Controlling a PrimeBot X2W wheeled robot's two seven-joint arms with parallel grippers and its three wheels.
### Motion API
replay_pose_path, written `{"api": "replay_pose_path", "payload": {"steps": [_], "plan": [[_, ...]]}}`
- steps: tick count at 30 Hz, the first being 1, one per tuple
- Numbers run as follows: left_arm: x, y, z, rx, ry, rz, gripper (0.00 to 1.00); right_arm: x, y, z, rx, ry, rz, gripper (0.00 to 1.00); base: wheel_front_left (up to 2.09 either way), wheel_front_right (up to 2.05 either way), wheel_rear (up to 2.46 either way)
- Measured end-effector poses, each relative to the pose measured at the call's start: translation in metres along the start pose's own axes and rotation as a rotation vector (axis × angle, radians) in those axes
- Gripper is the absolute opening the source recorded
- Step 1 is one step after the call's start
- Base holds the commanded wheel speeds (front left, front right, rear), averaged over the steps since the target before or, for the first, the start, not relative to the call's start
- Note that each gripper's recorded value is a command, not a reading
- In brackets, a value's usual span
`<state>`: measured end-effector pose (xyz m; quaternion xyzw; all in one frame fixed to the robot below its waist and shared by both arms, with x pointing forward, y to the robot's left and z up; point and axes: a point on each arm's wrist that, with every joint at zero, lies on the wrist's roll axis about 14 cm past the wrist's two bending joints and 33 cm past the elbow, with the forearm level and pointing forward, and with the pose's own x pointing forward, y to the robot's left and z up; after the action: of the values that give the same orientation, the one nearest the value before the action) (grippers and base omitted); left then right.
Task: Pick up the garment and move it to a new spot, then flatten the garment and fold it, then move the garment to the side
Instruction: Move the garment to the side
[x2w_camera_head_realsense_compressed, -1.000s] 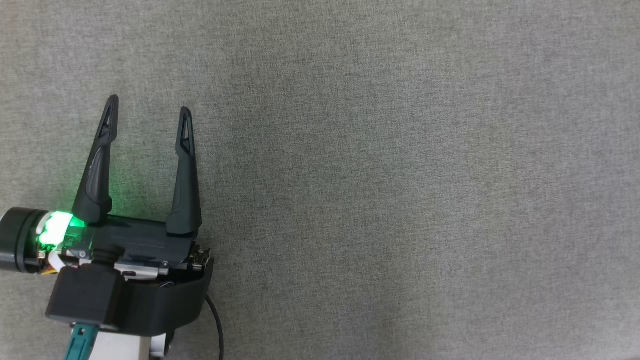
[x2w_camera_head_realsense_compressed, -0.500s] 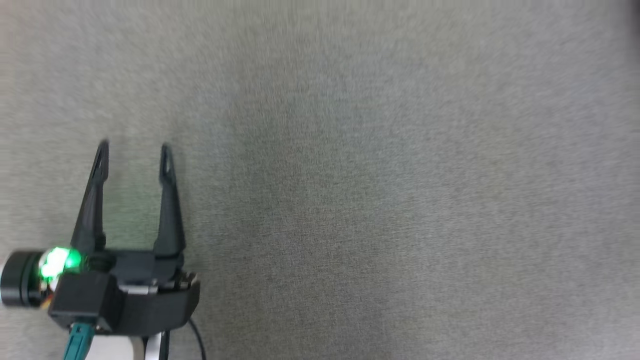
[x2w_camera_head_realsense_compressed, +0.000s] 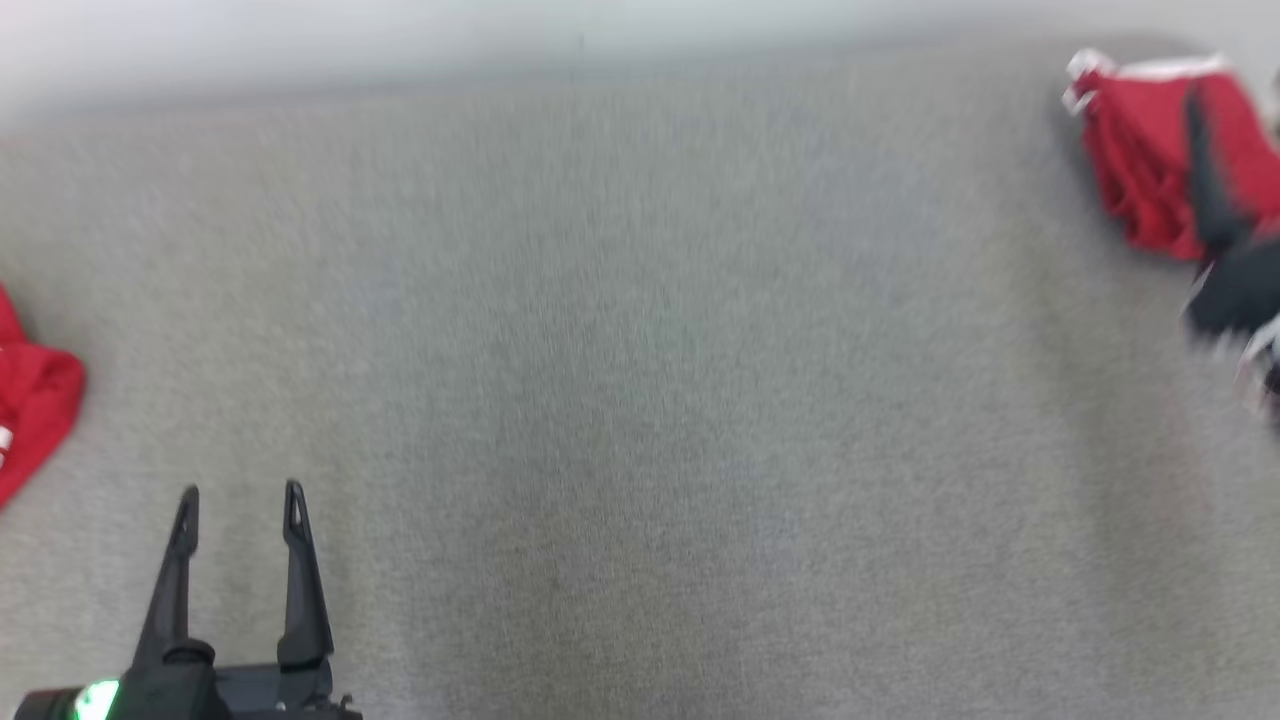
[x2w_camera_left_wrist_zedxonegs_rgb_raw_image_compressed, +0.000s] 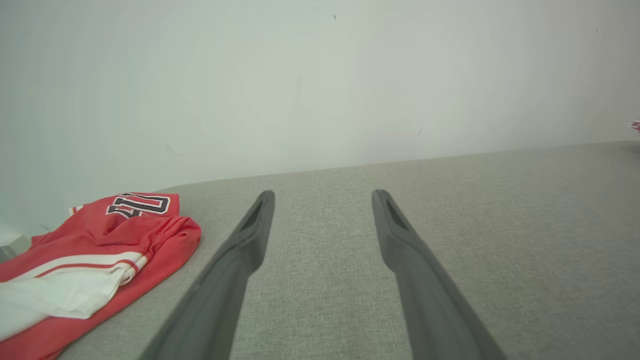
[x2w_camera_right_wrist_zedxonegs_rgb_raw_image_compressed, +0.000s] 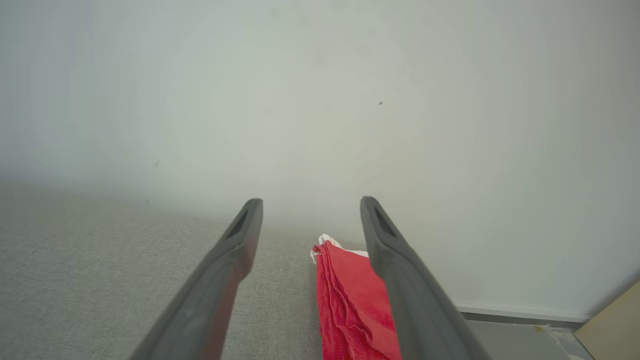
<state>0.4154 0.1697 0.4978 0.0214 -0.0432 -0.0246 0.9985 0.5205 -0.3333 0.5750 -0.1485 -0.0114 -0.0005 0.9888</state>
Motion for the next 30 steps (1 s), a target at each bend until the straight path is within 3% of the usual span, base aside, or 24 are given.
{"api": "replay_pose_path", "payload": {"steps": [16,30], "plan": [[-0.049,0.014,0.032,-0.008,-0.057,0.045,1.00,-0.118,0.068,0.002,0.229,-0.131,-0.011,1.00,0.00,0.00,0.00],[-0.066,0.023,0.034,-0.015,-0.060,0.072,1.00,-0.171,0.117,-0.003,0.330,-0.138,-0.024,1.00,0.00,0.00,0.00]]}}
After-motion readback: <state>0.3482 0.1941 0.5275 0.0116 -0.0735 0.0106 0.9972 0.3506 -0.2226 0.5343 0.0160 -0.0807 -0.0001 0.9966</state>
